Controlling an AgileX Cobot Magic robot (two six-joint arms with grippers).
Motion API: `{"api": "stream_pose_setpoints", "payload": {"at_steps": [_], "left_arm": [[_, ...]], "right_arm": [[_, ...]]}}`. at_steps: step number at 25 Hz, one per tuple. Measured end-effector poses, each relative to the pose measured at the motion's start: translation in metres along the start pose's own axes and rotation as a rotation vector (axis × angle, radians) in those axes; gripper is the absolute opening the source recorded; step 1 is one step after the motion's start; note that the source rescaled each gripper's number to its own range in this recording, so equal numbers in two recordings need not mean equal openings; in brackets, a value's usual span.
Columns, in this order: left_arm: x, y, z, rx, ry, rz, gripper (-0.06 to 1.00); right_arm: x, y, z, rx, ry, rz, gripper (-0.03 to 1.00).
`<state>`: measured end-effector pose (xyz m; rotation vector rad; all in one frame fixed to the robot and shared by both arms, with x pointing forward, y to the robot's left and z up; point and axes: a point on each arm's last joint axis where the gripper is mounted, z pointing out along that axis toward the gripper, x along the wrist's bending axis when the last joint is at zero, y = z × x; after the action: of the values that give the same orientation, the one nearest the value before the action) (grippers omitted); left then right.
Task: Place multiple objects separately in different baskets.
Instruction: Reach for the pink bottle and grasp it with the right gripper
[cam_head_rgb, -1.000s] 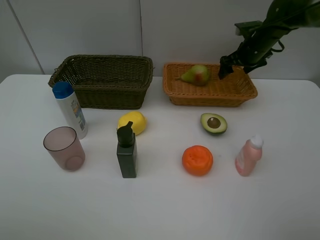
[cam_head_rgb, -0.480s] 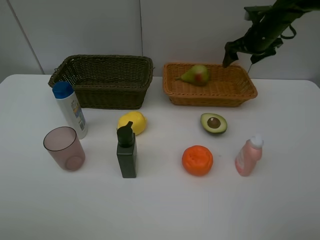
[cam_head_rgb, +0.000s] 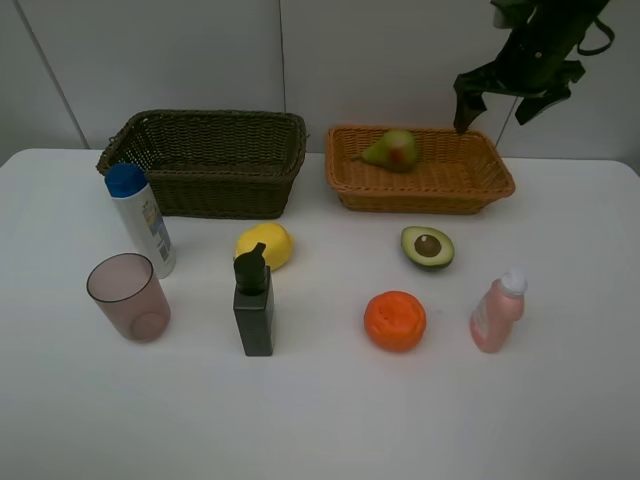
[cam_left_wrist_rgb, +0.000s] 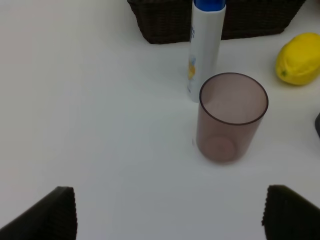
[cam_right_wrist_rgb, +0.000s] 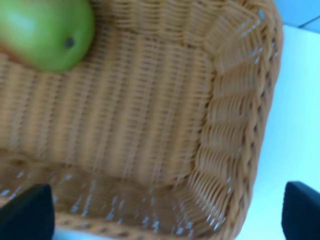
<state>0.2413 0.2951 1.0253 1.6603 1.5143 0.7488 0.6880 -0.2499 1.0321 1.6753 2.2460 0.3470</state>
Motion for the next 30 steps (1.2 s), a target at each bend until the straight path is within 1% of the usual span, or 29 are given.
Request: {"api": "stream_pose_setpoints", "payload": {"at_steps": [6, 9, 16, 24, 26, 30], "left_arm": [[0.000, 0.000, 0.000, 0.000, 0.000, 0.000, 1.00], [0.000, 0.000, 0.000, 0.000, 0.000, 0.000, 1.00], [0.000, 0.000, 0.000, 0.000, 0.000, 0.000, 1.00], [0.000, 0.000, 0.000, 0.000, 0.000, 0.000, 1.00], [0.000, 0.000, 0.000, 0.000, 0.000, 0.000, 1.00], [0.000, 0.000, 0.000, 0.000, 0.000, 0.000, 1.00]], "right_arm": [[0.012, -0.010, -0.019, 0.037, 0.007, -0.022, 0.93], [0.016, -0.030, -0.020, 0.061, 0.012, -0.022, 0.93], [0.023, -0.081, -0.043, 0.059, 0.012, 0.024, 0.93], [0.029, -0.132, -0.067, 0.060, 0.008, 0.030, 0.93], [0.031, -0.144, -0.067, 0.069, 0.010, 0.029, 0.93], [0.036, -0.165, -0.056, 0.133, 0.022, 0.028, 0.93]]}}
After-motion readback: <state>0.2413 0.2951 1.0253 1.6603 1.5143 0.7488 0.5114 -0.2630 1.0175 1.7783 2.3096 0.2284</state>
